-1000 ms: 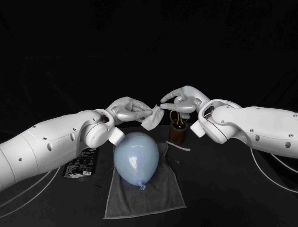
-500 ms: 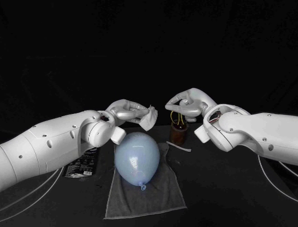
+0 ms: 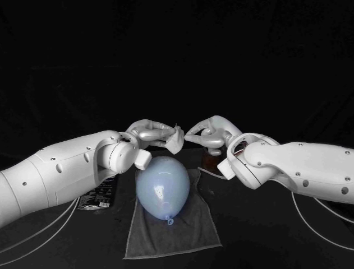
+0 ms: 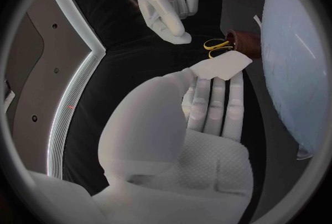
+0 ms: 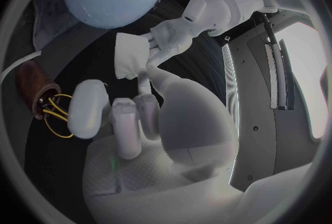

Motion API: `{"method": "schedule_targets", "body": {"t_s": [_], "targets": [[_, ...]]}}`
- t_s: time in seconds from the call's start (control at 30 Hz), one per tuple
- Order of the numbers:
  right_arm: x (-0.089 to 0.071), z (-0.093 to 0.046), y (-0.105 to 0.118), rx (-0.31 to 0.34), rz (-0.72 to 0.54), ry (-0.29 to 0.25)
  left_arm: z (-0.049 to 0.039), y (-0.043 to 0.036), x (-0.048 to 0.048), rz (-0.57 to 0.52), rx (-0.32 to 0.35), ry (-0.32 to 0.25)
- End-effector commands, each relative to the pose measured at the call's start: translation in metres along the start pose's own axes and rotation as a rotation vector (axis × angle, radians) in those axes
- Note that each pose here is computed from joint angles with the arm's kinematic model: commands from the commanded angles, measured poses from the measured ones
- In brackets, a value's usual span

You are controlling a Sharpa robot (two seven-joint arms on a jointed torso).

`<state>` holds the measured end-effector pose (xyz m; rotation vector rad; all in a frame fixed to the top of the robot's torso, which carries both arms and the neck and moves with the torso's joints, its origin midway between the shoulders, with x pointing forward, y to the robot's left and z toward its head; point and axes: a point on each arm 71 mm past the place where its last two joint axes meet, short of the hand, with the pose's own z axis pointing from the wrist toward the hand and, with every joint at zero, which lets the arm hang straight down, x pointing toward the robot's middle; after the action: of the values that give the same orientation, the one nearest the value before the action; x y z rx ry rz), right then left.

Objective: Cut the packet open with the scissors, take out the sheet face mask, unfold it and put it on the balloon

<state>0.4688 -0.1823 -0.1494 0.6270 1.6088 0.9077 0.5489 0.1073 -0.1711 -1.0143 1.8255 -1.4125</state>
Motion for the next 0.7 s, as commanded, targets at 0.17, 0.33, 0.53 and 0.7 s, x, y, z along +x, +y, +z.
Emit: {"method": "schedule_targets", "body": {"t_s": [0.17, 0.33, 0.53, 0.7], "targets": [[0.006, 0.012, -0.003, 0.065, 0.001, -0.052, -0.0007, -0.0004, 0.0042, -0.051, -0.015, -0.002], [0.011, 0.018, -0.001, 0.066, -0.005, -0.066, -0.0011, -0.0005, 0.0067, -0.062, -0.017, 0.008], [0.015, 0.023, 0.002, 0.057, -0.017, -0.085, -0.0013, -0.0006, 0.0088, -0.065, -0.019, 0.014], [0.017, 0.025, 0.003, 0.05, -0.025, -0.086, -0.0013, -0.0006, 0.0097, -0.066, -0.02, 0.017]]}}
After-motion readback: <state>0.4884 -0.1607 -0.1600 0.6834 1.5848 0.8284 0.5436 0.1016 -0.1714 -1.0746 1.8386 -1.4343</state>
